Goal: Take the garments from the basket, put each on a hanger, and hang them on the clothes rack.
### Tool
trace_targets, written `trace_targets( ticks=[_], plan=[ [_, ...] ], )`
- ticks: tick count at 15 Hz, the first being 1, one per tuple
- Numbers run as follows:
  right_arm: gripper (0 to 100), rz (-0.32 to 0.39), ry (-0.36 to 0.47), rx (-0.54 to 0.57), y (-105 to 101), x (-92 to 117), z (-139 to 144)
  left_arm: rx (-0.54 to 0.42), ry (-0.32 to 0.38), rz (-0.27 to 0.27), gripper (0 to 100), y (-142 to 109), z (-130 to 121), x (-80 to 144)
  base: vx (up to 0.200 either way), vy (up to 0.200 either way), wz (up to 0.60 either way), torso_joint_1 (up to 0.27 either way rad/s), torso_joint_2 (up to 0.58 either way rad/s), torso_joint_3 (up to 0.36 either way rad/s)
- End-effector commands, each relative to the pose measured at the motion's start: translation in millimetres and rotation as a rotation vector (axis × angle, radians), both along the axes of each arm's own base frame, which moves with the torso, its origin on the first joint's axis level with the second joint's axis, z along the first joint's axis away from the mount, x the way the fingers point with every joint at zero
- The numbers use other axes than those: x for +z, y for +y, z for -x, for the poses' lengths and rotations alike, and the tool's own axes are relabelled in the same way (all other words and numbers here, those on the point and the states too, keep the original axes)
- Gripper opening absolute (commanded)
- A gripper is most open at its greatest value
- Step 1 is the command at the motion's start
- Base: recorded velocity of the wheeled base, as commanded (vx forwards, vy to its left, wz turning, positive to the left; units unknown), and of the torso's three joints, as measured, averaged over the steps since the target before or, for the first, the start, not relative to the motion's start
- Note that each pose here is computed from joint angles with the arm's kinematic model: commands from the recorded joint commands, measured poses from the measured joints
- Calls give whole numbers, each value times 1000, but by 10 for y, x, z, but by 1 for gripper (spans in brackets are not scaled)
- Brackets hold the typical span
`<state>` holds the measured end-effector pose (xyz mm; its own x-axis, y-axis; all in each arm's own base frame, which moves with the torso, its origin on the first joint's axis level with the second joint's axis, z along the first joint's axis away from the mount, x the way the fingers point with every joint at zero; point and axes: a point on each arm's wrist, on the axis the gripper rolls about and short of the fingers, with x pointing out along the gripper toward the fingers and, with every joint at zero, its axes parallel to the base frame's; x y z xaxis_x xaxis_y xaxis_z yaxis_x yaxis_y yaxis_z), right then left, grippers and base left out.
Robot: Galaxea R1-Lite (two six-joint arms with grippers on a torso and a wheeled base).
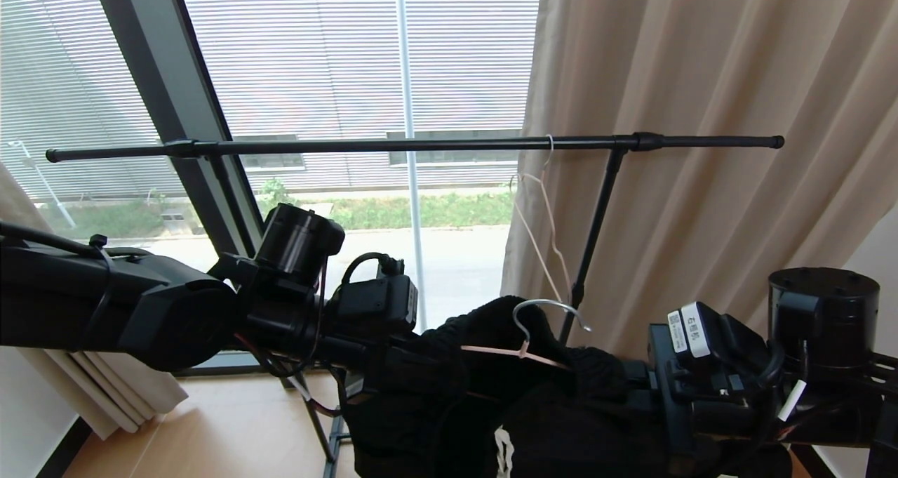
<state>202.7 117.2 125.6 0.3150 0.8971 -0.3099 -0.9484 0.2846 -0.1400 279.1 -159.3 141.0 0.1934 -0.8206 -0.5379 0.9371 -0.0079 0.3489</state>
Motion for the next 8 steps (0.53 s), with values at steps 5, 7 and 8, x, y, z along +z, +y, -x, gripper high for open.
trace_targets(
  ticks=[5,7,8],
  plan=[
    [0,1,15,-10,10,-9,-22,8,-17,11,0,38,33,75,0,0,0,0,0,0],
    [100,-8,32,-23,-1,-5,-32,20,-12,19,0,69,84,122,0,0,0,0,0,0],
    [100,-10,34,-32,-23,-1,-37,35,2,25,0,88,89,133,0,0,0,0,0,0]
  ],
)
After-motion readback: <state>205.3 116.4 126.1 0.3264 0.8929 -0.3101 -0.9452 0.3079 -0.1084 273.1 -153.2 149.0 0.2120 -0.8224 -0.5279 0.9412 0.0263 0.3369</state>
